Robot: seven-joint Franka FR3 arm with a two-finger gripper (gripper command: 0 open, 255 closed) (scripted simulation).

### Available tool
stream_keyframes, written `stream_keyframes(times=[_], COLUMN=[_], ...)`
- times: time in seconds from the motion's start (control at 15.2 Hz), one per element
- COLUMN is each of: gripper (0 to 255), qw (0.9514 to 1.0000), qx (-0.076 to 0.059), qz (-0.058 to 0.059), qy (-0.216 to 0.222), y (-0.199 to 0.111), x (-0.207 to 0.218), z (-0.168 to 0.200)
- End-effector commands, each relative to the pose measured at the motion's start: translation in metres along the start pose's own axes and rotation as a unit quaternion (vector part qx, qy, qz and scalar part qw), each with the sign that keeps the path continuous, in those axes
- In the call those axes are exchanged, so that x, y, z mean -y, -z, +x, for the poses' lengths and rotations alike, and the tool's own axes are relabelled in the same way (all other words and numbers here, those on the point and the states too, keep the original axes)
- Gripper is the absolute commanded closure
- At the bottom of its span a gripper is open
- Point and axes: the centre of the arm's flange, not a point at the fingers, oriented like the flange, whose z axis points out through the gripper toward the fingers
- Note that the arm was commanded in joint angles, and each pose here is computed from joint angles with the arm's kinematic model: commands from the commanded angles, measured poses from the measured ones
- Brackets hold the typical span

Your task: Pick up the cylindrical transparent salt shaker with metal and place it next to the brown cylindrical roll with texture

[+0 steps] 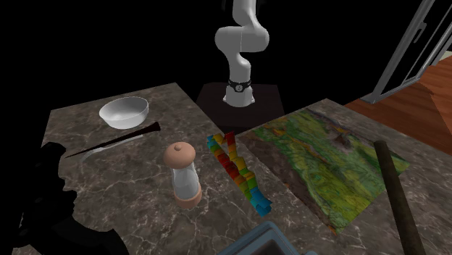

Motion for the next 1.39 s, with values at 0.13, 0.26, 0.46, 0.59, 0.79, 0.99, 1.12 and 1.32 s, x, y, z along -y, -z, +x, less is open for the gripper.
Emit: stream_keyframes(times=[0.13,0.26,0.46,0.59,0.79,0.99,1.12,1.32], gripper=[0,0,0,0,0,0,0,0], qw=[1.0,0.9999,0.9997,0.9996,0.9993,0.9988,0.9985,0.9979], qx=[-0.003,-0.006,-0.01,-0.013,-0.017,-0.022,-0.025,-0.029], qz=[-0.003,-0.005,-0.009,-0.011,-0.015,-0.019,-0.022,-0.025], qy=[-0.005,-0.01,-0.018,-0.023,-0.031,-0.038,-0.043,-0.051], y=[-0.02,-0.039,-0.069,-0.088,-0.117,-0.146,-0.164,-0.193], x=[-0.003,-0.006,-0.01,-0.014,-0.02,-0.026,-0.031,-0.038], z=[0.016,0.033,0.057,0.074,0.099,0.124,0.141,0.166])
